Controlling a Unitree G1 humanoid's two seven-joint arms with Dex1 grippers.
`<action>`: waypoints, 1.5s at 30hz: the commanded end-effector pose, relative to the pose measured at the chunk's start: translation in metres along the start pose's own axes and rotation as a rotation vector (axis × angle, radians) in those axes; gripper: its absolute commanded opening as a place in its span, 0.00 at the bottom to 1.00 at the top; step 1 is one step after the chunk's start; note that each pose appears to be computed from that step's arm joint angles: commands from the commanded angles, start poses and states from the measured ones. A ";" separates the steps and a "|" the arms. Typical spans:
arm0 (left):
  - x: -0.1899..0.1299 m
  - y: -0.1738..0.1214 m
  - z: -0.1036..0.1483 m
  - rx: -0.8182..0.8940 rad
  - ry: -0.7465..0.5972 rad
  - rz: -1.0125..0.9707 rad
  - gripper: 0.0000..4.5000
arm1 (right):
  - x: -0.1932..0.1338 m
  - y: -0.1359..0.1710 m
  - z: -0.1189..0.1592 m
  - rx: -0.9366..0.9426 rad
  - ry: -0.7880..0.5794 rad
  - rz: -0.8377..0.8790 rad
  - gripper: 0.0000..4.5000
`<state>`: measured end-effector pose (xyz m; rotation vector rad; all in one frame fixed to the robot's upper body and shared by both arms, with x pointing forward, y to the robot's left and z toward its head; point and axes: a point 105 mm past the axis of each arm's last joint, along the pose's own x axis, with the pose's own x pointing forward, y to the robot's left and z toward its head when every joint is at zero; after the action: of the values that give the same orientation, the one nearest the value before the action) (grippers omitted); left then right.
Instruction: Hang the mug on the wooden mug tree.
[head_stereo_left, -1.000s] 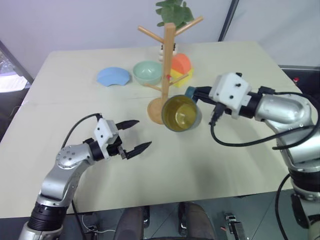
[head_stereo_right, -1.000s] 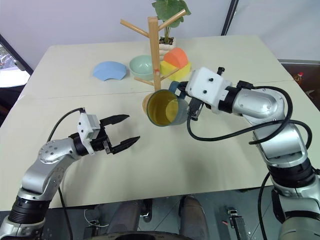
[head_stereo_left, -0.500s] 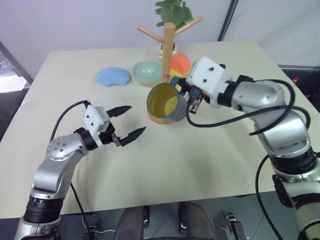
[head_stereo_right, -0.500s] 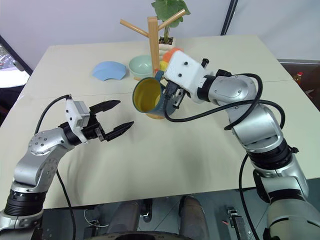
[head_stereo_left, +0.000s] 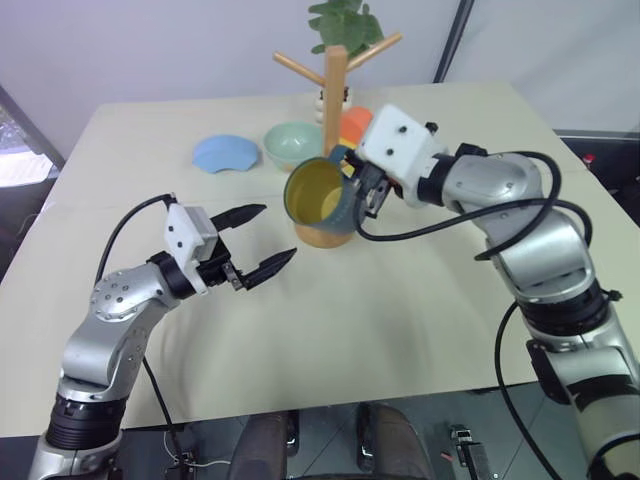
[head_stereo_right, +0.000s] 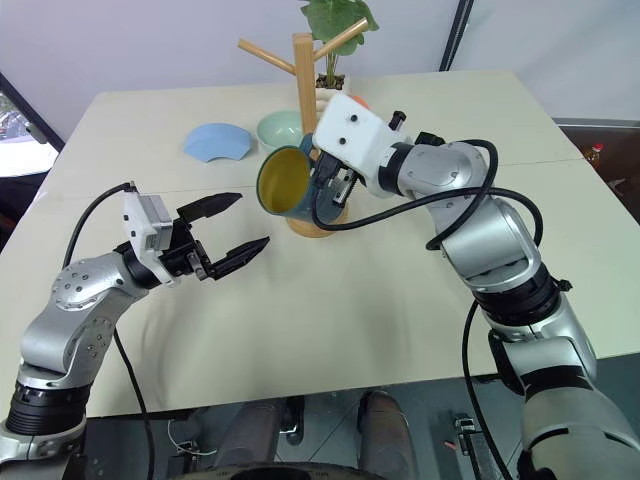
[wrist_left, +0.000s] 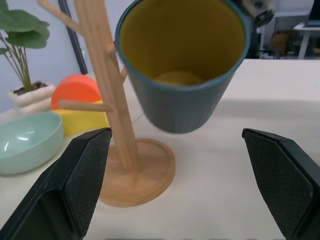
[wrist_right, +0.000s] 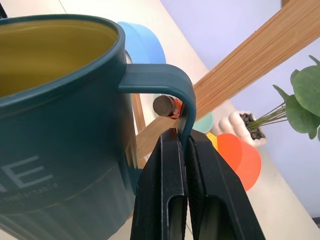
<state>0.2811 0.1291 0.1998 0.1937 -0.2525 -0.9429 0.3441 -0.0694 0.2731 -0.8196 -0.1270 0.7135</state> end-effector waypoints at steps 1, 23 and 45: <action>0.000 0.000 0.021 0.043 -0.053 0.000 1.00 | -0.001 -0.011 0.014 -0.037 -0.043 -0.050 0.01; 0.001 0.003 0.035 0.040 -0.099 0.021 1.00 | 0.013 -0.015 0.011 -0.016 -0.010 -0.069 0.01; -0.019 0.034 0.010 -0.051 -0.054 0.241 1.00 | -0.042 -0.039 -0.019 0.273 -0.174 -0.092 0.62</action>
<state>0.2892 0.1471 0.2143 0.1024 -0.2817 -0.8058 0.3460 -0.1102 0.2916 -0.5882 -0.1812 0.6857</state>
